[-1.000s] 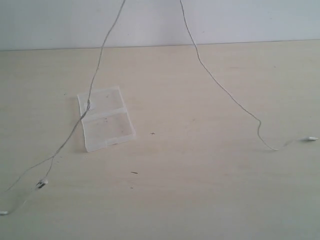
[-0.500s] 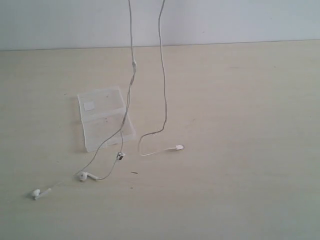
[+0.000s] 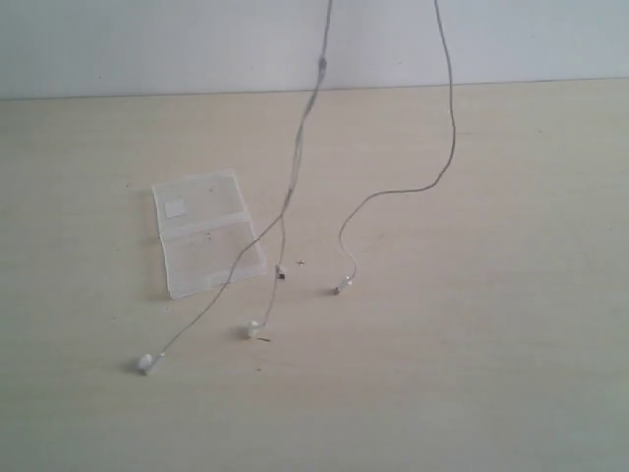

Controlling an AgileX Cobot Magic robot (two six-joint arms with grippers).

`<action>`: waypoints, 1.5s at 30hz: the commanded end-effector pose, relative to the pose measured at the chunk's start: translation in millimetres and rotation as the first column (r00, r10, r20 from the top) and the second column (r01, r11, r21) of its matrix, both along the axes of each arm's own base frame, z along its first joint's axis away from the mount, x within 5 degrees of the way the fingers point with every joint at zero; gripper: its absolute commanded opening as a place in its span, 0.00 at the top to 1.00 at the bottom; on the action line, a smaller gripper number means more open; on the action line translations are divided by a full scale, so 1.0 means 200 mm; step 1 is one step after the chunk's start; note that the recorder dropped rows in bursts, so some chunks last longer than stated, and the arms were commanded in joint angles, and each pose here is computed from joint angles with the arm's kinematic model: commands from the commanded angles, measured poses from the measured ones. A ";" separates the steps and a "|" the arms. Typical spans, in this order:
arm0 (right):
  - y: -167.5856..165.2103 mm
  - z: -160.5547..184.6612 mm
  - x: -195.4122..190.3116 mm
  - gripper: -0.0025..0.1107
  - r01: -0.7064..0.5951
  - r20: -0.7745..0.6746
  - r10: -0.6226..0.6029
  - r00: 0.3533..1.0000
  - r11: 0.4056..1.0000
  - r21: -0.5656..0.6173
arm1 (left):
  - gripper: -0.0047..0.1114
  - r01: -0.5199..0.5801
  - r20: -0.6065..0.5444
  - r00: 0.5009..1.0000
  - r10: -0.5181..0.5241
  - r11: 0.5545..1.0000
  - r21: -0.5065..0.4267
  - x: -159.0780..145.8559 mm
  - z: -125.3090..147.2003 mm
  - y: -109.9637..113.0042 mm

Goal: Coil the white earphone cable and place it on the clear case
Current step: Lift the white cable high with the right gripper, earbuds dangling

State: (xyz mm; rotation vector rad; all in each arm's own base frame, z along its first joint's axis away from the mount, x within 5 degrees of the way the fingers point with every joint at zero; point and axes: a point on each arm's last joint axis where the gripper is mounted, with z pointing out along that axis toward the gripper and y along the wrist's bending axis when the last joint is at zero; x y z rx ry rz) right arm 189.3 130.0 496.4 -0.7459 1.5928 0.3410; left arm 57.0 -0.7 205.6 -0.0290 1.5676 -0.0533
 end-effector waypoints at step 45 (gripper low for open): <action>-0.08 -0.22 0.02 0.98 0.118 0.120 -0.152 0.981 0.961 0.252 | 0.96 0.046 0.149 0.989 -0.009 0.969 -0.242 -0.01 0.07 0.00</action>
